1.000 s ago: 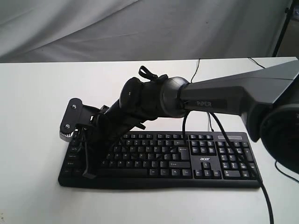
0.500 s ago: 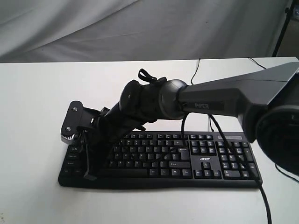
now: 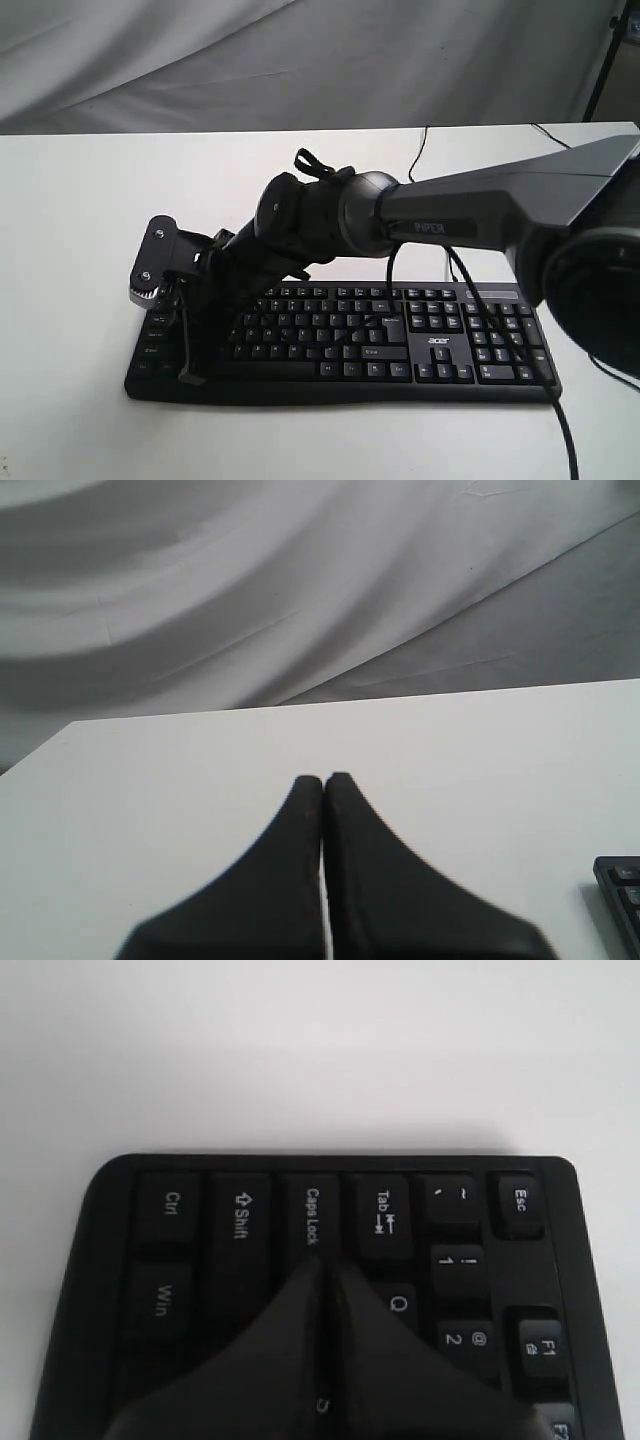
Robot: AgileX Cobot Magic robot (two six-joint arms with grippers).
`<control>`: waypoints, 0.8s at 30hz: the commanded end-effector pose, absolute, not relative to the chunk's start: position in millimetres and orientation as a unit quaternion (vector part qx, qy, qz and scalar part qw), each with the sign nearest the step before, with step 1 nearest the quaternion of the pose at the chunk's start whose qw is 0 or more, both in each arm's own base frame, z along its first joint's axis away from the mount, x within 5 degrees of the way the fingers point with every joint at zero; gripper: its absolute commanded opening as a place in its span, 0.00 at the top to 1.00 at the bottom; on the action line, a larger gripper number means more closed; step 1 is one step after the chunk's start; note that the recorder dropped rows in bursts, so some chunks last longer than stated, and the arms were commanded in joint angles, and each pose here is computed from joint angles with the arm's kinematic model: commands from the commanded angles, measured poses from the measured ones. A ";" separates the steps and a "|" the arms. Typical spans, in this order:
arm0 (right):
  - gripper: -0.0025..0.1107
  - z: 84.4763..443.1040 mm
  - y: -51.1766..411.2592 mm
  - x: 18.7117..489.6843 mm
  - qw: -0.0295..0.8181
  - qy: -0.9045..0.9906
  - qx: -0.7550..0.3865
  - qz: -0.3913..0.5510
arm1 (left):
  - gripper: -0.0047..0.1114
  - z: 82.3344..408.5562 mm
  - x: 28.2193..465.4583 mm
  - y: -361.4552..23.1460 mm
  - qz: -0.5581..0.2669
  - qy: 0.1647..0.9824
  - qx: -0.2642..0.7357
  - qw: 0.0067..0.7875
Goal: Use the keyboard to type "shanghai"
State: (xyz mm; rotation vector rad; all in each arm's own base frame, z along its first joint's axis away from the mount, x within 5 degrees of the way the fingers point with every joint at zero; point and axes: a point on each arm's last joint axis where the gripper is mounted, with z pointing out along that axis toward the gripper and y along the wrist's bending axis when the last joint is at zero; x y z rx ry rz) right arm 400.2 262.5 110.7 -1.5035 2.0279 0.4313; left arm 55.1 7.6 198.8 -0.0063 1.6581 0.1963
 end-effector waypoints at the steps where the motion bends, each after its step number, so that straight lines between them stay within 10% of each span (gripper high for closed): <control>1: 0.98 113.5 262.6 400.1 0.290 0.755 -0.567 0.158 | 0.95 197.4 55.6 7.4 0.085 0.737 -0.002 0.671; 24: 0.98 147.4 251.9 385.8 0.243 0.757 -0.588 0.149 | 0.95 197.4 55.6 7.4 0.085 0.737 -0.002 0.671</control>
